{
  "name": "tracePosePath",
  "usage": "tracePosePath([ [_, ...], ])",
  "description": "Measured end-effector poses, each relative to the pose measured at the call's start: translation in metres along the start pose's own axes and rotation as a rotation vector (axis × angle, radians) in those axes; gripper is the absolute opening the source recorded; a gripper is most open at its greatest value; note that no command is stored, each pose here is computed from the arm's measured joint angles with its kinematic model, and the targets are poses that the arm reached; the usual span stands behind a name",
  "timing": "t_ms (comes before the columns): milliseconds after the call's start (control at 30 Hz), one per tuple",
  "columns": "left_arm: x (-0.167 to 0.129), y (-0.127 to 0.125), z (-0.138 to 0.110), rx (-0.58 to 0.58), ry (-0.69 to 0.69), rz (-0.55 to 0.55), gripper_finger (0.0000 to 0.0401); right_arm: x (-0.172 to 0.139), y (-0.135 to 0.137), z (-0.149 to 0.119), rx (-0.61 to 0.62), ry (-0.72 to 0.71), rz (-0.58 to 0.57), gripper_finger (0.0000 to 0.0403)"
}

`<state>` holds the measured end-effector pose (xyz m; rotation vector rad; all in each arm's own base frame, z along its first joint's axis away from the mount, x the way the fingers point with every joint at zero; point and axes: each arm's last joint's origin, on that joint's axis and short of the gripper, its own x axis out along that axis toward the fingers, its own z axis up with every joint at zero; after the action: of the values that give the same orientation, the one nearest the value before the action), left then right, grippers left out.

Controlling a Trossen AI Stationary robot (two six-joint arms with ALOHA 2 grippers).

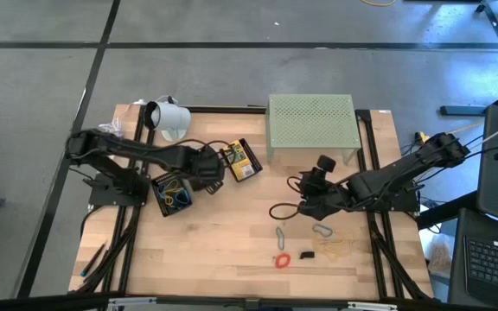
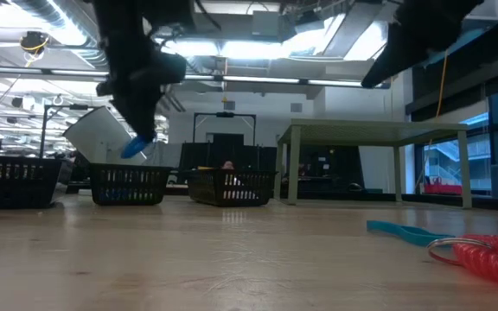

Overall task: Pick & Place Office Desk Supplies
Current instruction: Put the blue spring keychain into the middle black basket, then put the blue rubber band into the left black basket

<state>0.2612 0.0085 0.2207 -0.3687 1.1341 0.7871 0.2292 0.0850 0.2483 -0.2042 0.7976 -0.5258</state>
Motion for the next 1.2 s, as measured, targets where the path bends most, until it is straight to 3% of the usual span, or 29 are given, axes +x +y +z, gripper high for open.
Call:
tracePosePath([
  [300, 0.017, 0.003, 0.006, 0.013, 0.070, 0.008, 0.0034, 0.016, 0.004, -0.033, 0.044, 0.110, 0.019, 0.0169],
  [567, 0.016, 0.003, 0.006, 0.027, 0.077, -0.002, 0.0086, 0.026, 0.008, -0.059, 0.125, 0.237, 0.104, 0.0169],
  [767, 0.016, 0.003, 0.006, 0.028, 0.077, -0.001, 0.0121, 0.034, 0.012, -0.082, 0.179, 0.388, 0.227, 0.0169],
  [867, 0.016, 0.003, 0.006, 0.028, 0.079, -0.005, 0.0130, 0.037, 0.017, -0.094, 0.181, 0.463, 0.341, 0.0169],
  [1033, 0.016, 0.002, 0.006, 0.024, 0.096, -0.029, 0.0134, 0.037, 0.029, -0.110, 0.084, 0.469, 0.554, 0.0169],
  [1200, 0.016, 0.001, 0.006, 0.022, 0.106, -0.050, 0.0134, 0.030, 0.036, -0.114, -0.023, 0.436, 0.639, 0.0169],
])
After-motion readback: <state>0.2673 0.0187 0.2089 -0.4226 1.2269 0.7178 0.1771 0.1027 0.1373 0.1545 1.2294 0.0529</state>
